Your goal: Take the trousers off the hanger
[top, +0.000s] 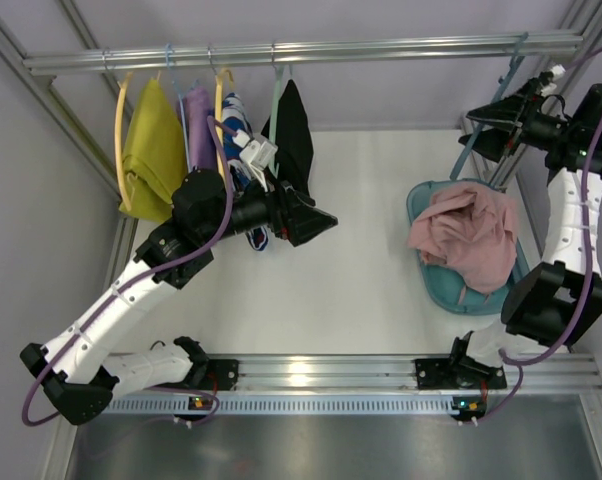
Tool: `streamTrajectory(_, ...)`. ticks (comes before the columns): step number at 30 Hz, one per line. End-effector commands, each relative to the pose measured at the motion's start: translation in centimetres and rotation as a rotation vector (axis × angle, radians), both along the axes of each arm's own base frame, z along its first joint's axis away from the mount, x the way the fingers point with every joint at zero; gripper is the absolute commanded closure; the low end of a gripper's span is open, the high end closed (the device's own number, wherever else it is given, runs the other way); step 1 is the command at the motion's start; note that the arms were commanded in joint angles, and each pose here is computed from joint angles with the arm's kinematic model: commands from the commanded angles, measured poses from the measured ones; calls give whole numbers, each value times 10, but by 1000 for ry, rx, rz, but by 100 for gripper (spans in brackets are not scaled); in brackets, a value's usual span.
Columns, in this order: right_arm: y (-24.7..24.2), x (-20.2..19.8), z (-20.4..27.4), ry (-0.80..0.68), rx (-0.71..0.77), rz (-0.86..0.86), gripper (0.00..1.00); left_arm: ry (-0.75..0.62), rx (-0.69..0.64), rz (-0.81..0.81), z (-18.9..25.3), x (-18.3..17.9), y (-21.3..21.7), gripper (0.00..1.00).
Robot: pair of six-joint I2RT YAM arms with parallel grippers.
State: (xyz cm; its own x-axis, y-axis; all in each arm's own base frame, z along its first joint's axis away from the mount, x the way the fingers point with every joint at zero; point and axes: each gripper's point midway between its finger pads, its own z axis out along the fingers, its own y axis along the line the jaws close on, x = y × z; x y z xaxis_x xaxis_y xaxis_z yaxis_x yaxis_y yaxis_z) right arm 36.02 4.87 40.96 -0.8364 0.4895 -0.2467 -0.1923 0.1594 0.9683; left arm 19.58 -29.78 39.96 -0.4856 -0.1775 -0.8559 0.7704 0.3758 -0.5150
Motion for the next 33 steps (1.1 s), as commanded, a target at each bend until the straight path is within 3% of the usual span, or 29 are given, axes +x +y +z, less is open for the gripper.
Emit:
streamTrajectory(1, 6, -25, 25, -104, -46, -3, 18, -65, -47, -13, 20, -3, 3, 2)
streamTrajectory(7, -3, -26, 29, -145, -94, -66, 12, -67, -45, -2, 18, -2, 5, 2)
streamTrajectory(14, -11, -28, 22, -156, -164, -116, 20, -86, -46, 3, 20, -4, 10, 2)
streamTrajectory(17, -17, -31, 21, -162, -182, -134, 29, -88, -46, 3, 20, -4, 11, 2)
streamTrajectory(21, -29, -35, 17, -163, -212, -172, 51, -84, -46, 6, 18, -4, 12, 1)
streamTrajectory(24, -35, -38, 11, -154, -221, -183, 53, -84, -46, 4, 19, -4, 11, 1)
streamTrajectory(26, -37, -40, 7, -145, -221, -181, 48, -84, -46, 4, 19, -4, 11, 1)
streamTrajectory(30, -45, -43, 3, -131, -248, -207, 26, -88, -44, 12, 18, -3, 12, 1)
streamTrajectory(33, -54, -46, 5, -144, -298, -246, 16, -91, -42, 24, 19, 0, 14, 1)
